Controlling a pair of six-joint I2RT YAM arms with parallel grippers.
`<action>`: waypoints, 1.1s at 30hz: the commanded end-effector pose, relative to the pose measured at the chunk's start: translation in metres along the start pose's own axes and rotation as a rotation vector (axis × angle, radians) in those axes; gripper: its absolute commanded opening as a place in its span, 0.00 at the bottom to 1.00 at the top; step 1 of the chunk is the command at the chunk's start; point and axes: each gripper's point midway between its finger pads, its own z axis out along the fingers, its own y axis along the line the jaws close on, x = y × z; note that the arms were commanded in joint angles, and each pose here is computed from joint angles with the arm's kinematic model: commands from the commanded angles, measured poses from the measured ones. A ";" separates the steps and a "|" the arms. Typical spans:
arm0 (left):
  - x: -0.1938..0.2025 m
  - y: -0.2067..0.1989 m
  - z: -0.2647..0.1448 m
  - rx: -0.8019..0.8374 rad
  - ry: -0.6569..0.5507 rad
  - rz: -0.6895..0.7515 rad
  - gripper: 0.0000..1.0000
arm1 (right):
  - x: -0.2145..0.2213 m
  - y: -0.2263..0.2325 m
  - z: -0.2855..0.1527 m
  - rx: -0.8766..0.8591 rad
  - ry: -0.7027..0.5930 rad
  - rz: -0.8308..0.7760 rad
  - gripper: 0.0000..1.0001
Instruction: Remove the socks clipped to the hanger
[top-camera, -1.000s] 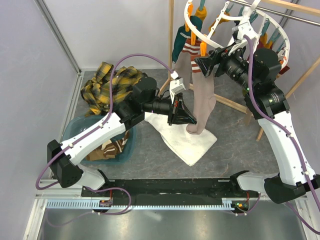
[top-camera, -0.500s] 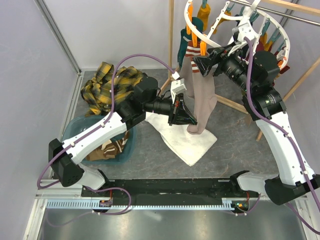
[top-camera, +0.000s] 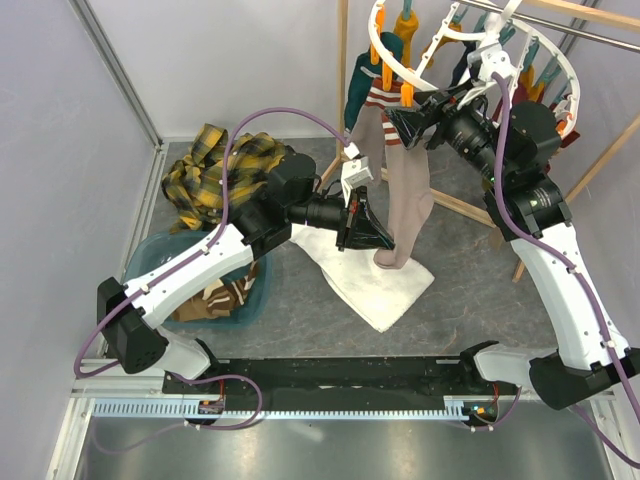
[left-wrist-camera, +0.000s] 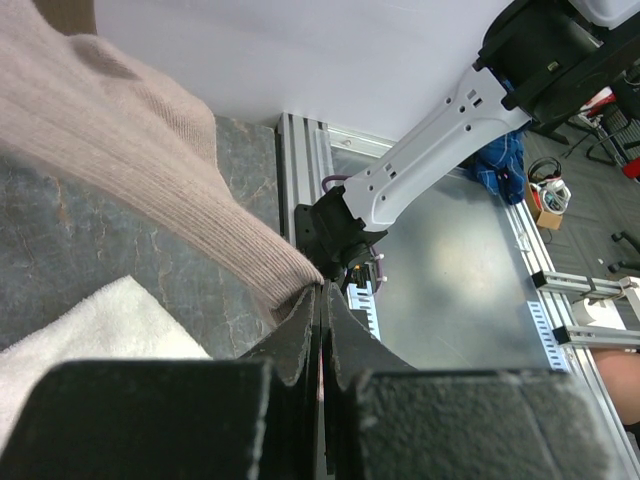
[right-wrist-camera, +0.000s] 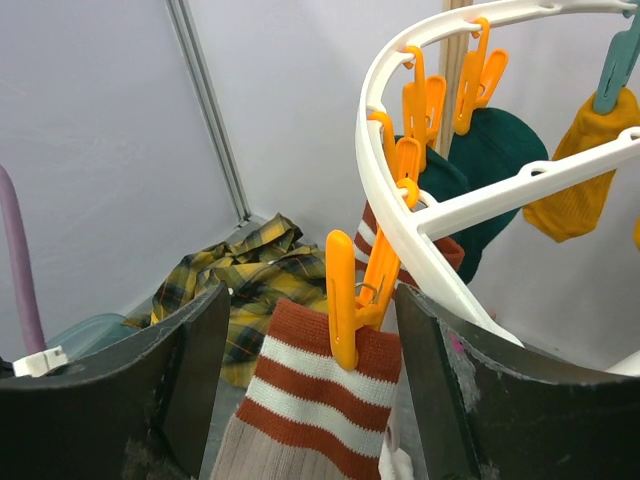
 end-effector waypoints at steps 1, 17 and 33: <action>-0.019 -0.014 -0.002 0.044 -0.026 0.019 0.02 | -0.018 -0.009 0.005 0.049 -0.053 -0.005 0.75; -0.020 -0.012 0.000 0.047 -0.025 0.019 0.02 | -0.015 -0.007 0.012 0.073 -0.033 0.018 0.66; -0.029 -0.033 -0.016 0.260 0.026 0.009 0.02 | -0.012 -0.010 0.009 0.193 -0.016 0.076 0.73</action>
